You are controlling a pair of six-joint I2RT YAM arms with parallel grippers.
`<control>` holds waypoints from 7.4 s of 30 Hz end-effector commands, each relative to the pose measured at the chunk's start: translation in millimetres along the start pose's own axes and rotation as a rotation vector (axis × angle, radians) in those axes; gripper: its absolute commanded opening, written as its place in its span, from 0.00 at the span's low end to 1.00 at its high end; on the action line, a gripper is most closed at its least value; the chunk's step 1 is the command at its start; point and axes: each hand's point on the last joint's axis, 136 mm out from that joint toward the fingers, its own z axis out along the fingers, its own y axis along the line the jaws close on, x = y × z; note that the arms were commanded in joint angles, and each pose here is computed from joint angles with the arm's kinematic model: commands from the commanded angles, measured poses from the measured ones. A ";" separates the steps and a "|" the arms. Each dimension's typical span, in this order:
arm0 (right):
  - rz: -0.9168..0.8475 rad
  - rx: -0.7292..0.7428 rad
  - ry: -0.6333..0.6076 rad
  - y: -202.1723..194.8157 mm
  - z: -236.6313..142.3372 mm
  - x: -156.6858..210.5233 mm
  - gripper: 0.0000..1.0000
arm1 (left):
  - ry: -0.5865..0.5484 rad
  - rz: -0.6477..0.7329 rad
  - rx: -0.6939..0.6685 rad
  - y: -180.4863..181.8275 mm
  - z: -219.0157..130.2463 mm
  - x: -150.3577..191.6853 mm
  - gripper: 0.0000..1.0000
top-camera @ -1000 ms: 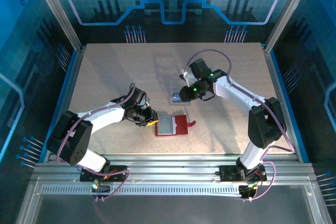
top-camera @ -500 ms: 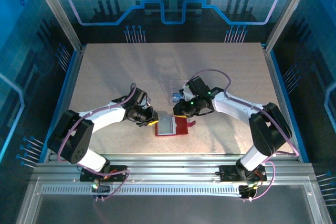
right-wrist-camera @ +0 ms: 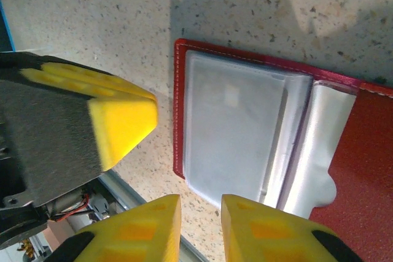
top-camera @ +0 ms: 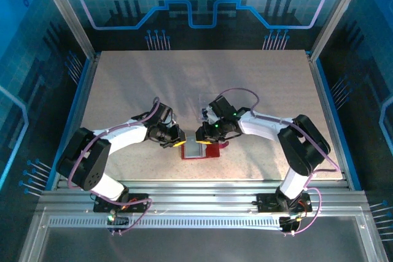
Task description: Take the credit cards out of the card holder
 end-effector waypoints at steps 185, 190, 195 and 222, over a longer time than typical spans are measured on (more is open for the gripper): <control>0.150 0.178 -0.198 -88.9 -85.0 12.7 0.30 | 0.206 0.054 0.187 -105.7 64.2 26.9 0.34; 0.153 0.167 -0.193 -89.9 -83.9 12.5 0.31 | 0.219 0.053 0.175 -105.3 70.8 29.7 0.36; 0.160 0.153 -0.166 -91.7 -74.9 11.7 0.31 | 0.225 0.049 0.162 -101.2 72.6 31.5 0.37; 0.115 0.205 -0.150 -98.8 -66.5 5.6 0.29 | 0.088 0.083 0.077 -83.4 29.1 13.7 0.36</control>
